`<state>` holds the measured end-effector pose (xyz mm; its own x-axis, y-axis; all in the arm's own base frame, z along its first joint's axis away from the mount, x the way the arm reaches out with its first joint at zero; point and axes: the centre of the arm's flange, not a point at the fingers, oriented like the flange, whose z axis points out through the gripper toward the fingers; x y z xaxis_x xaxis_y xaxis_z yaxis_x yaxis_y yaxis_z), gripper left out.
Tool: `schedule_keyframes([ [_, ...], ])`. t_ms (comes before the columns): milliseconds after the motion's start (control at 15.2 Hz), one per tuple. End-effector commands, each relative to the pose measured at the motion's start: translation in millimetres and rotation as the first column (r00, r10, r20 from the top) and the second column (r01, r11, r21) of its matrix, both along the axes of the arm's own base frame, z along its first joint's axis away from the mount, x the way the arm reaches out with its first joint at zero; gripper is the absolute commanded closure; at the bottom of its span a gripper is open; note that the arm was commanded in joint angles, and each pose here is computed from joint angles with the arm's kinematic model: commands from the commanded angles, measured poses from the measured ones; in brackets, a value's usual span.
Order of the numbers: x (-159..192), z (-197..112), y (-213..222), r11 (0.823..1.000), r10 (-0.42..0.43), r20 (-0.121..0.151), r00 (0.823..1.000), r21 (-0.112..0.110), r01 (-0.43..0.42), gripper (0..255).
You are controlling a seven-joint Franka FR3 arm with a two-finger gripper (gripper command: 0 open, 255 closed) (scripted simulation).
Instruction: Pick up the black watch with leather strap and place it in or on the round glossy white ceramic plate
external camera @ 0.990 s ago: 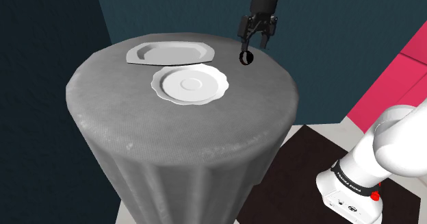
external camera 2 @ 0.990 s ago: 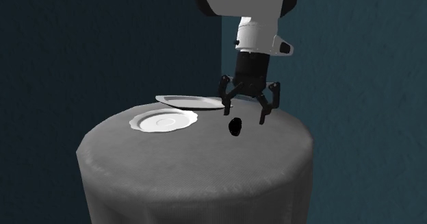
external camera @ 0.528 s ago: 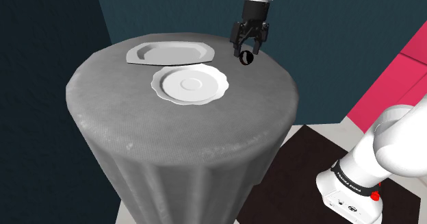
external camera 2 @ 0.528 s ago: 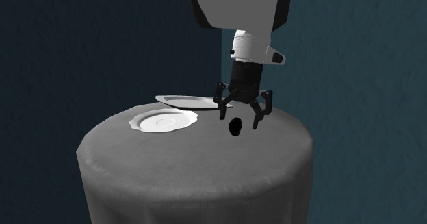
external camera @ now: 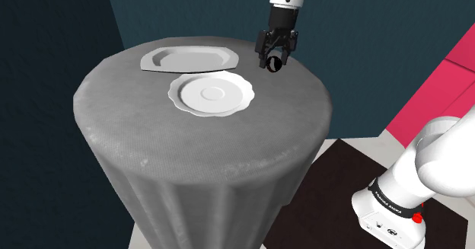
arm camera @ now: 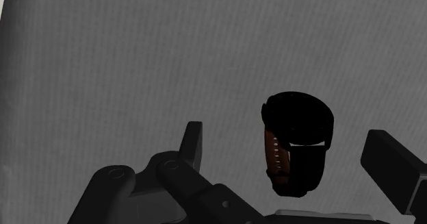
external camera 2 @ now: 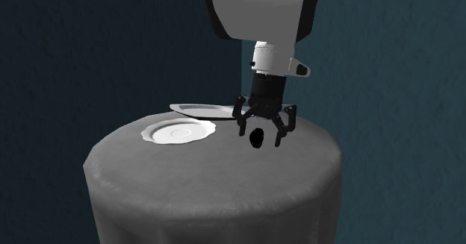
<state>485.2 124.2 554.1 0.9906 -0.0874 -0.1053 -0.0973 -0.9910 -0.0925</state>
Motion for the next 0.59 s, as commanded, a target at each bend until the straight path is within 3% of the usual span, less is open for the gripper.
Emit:
schedule_keyframes([
  [0,0.0,-0.1,0.0,1.000,0.000,0.000,1.000,0.000,0.000,0],
  [66,0.0,-0.1,0.0,1.000,0.000,0.000,1.000,0.000,0.000,255],
  [528,0.0,-0.1,0.0,1.000,0.000,0.000,1.000,0.000,0.000,255],
])
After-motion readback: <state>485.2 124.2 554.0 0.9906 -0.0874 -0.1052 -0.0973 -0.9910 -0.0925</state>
